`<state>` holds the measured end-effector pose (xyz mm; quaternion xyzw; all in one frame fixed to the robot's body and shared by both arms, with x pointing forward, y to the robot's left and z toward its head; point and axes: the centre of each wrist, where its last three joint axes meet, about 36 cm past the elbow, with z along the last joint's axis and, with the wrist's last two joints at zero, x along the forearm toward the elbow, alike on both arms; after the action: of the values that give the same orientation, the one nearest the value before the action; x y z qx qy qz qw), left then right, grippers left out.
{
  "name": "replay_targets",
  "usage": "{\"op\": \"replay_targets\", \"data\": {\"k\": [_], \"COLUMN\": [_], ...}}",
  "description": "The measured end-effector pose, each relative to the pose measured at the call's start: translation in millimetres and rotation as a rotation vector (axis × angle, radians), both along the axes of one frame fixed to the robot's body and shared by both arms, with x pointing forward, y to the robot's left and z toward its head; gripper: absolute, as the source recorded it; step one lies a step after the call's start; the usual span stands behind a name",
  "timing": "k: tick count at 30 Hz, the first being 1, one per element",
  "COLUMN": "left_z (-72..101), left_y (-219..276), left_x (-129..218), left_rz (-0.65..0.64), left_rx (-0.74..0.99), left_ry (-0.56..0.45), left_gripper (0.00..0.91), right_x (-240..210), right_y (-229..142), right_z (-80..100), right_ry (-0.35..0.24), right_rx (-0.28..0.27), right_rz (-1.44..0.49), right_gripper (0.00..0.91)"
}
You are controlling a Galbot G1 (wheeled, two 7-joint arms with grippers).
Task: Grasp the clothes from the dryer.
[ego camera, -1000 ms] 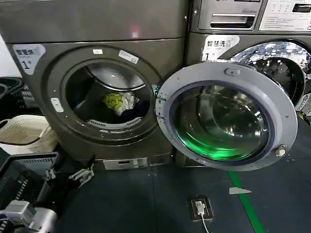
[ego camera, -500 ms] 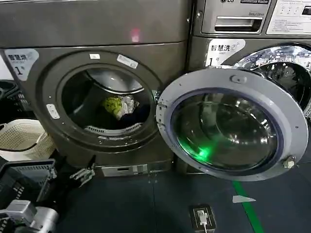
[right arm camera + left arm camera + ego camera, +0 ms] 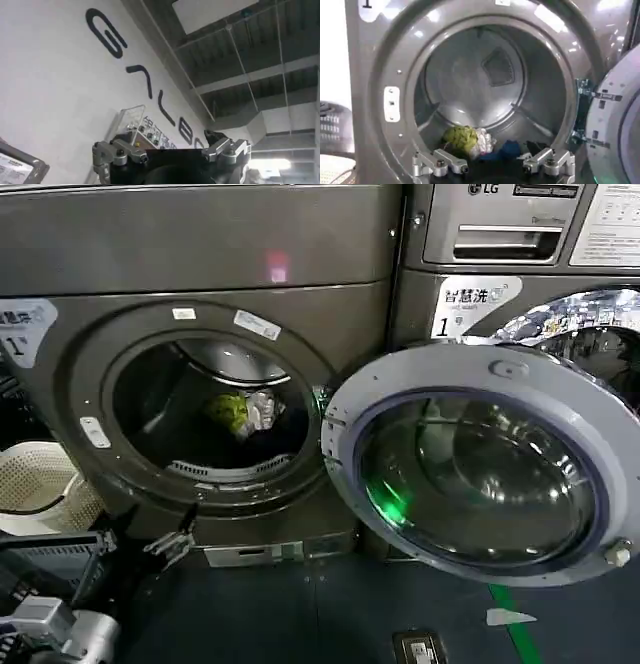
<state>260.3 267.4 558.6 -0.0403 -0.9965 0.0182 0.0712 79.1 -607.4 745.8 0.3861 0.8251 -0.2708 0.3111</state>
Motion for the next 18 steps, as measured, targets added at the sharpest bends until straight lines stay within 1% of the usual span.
{"op": "replay_targets", "data": {"k": [9,18], "left_z": [1.0,-4.3], "left_y": [0.6,0.2], "left_x": [-0.9,7.6], "left_rz": [0.000,-0.017], "left_rx": [0.006,0.008], "left_ry": [-0.003,-0.017], "left_gripper": [0.907,0.907], "right_x": [1.4,2.4], "right_y": [2.0,6.4], "right_z": [-0.8,1.8], "right_ry": [0.003,-0.003], "right_rx": [-0.002,0.012], "right_rz": [0.002,-0.032], "right_gripper": [0.907,0.907]}}
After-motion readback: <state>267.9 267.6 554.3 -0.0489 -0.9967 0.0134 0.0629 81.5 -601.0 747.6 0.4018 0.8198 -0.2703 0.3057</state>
